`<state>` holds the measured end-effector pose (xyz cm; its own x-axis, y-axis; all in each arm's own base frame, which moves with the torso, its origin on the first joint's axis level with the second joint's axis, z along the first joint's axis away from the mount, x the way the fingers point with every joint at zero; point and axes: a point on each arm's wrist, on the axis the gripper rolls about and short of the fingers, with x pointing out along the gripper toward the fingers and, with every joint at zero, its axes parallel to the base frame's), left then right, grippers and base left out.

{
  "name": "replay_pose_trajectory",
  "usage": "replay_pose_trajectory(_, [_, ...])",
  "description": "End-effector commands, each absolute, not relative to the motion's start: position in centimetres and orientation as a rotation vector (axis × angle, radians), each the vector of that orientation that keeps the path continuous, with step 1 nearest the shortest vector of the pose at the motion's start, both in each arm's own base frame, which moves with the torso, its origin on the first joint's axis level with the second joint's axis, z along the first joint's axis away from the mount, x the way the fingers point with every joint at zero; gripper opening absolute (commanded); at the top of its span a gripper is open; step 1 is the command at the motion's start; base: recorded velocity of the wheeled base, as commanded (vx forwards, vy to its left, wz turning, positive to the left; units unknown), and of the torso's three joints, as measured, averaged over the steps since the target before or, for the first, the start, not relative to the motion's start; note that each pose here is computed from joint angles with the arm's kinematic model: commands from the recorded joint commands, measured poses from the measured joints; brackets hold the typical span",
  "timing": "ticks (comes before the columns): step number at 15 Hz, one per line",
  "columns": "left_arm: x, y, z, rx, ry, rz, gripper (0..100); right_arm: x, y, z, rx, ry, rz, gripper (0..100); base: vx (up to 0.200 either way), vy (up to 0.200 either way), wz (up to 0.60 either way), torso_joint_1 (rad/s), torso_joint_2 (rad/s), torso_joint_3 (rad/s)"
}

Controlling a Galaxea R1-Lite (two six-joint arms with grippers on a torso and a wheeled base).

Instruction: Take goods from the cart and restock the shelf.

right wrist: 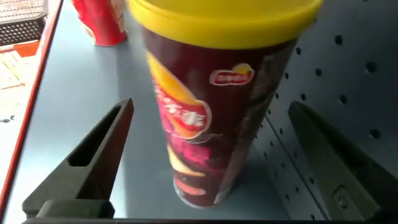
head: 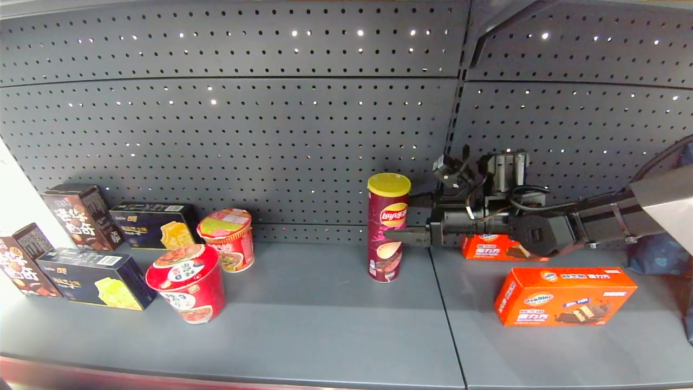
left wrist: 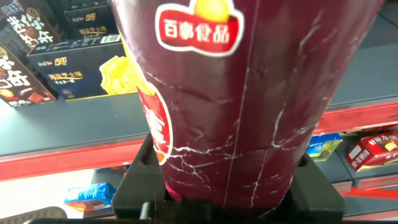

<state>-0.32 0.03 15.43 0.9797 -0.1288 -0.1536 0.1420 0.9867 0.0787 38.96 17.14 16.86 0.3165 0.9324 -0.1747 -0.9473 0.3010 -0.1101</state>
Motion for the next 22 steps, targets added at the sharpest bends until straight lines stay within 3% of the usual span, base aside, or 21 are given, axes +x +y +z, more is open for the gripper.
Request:
replay_pose_trajectory(1, [-0.3,0.0,15.4,0.089,0.15,-0.135,0,39.5,17.8,15.7,-0.199,0.099,1.26,100,0.0,0.0,0.0,0.0,0.0,0.0])
replay_pose_trajectory(19, [-0.8,0.1,15.0,0.09,0.152,-0.123,0,41.4,20.0,10.1,-0.161,0.127,1.297,100,0.0,0.0,0.0,0.0,0.0,0.0])
replay_pose_trajectory(20, [-0.8,0.1,15.0,0.09,0.152,-0.123,0,41.4,20.0,10.1,-0.16,0.125,1.301,0,0.0,0.0,0.0,0.0,0.0,0.0])
replay_pose_trajectory(22, [-0.9,0.1,14.9,0.089,0.15,-0.124,0,41.0,20.1,10.3,-0.159,0.127,1.292,0,0.0,0.0,0.0,0.0,0.0,0.0])
